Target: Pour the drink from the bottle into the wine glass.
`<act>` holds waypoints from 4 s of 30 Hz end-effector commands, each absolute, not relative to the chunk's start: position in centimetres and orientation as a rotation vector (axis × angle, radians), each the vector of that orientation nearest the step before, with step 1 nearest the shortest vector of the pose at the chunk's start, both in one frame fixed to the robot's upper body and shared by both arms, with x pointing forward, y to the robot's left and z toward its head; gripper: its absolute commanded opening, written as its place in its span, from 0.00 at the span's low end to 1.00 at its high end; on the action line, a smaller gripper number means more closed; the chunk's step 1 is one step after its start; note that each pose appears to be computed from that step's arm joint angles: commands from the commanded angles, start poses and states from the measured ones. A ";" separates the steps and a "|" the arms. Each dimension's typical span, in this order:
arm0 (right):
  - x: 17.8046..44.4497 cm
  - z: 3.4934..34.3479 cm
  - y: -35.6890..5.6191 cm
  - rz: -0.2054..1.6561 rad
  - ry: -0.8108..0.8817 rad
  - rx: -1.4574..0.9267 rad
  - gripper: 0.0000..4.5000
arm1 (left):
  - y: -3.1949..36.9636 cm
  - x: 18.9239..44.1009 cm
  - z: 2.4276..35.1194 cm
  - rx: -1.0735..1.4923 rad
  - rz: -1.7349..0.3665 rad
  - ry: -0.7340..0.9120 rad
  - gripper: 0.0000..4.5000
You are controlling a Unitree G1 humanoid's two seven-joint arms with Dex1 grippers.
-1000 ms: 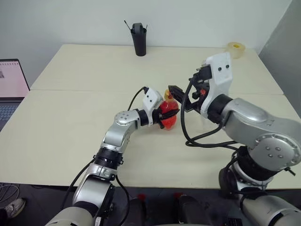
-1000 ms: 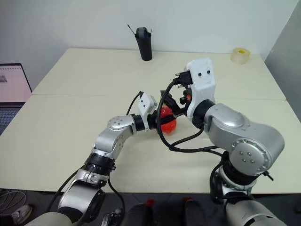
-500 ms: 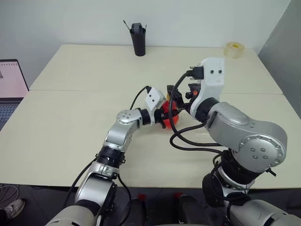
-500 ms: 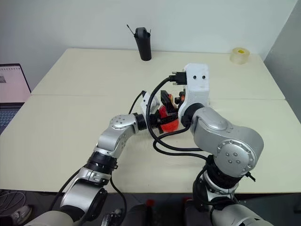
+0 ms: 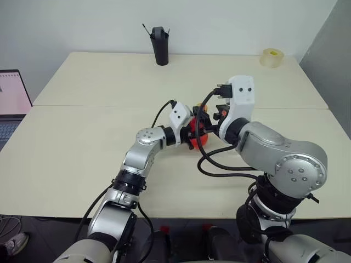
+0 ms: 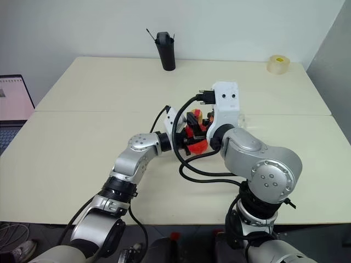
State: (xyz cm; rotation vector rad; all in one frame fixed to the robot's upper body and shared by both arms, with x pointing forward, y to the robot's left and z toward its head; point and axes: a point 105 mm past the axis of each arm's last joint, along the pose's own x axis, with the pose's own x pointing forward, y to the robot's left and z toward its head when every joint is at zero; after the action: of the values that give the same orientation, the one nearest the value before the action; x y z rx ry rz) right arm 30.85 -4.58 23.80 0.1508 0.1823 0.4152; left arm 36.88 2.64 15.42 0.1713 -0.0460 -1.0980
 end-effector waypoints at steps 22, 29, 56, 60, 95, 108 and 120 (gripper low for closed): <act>28.9 26.4 -8.8 1.070 0.043 -0.291 0.28 | 1.4 33.9 17.7 0.193 -1.297 -0.141 0.23; 29.2 25.3 -10.3 1.383 0.055 -0.364 0.28 | -0.5 31.4 17.2 0.218 -1.428 -0.137 0.23; 25.6 26.5 -9.8 1.020 -0.028 -0.173 1.00 | -0.6 31.9 16.9 0.186 -1.400 -0.133 0.23; 26.5 26.0 -9.4 0.944 -0.020 -0.151 1.00 | -0.7 31.8 16.8 0.192 -1.414 -0.136 0.23; 29.0 24.4 -13.4 0.777 0.015 -0.054 1.00 | 0.1 31.3 16.7 0.188 -1.377 -0.120 0.23; 26.3 24.4 -12.3 0.930 0.065 -0.103 1.00 | 0.3 31.9 16.9 0.193 -1.357 -0.126 0.23; 28.1 25.0 -8.5 0.965 0.015 -0.067 1.00 | 0.2 31.7 17.0 0.184 -1.351 -0.134 0.23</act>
State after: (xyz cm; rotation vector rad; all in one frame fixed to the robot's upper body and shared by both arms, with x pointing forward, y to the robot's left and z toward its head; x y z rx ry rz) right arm 28.01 -8.67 23.93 -0.0514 0.0713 0.9715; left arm 32.14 0.47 14.80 0.1825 -0.0382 -1.3397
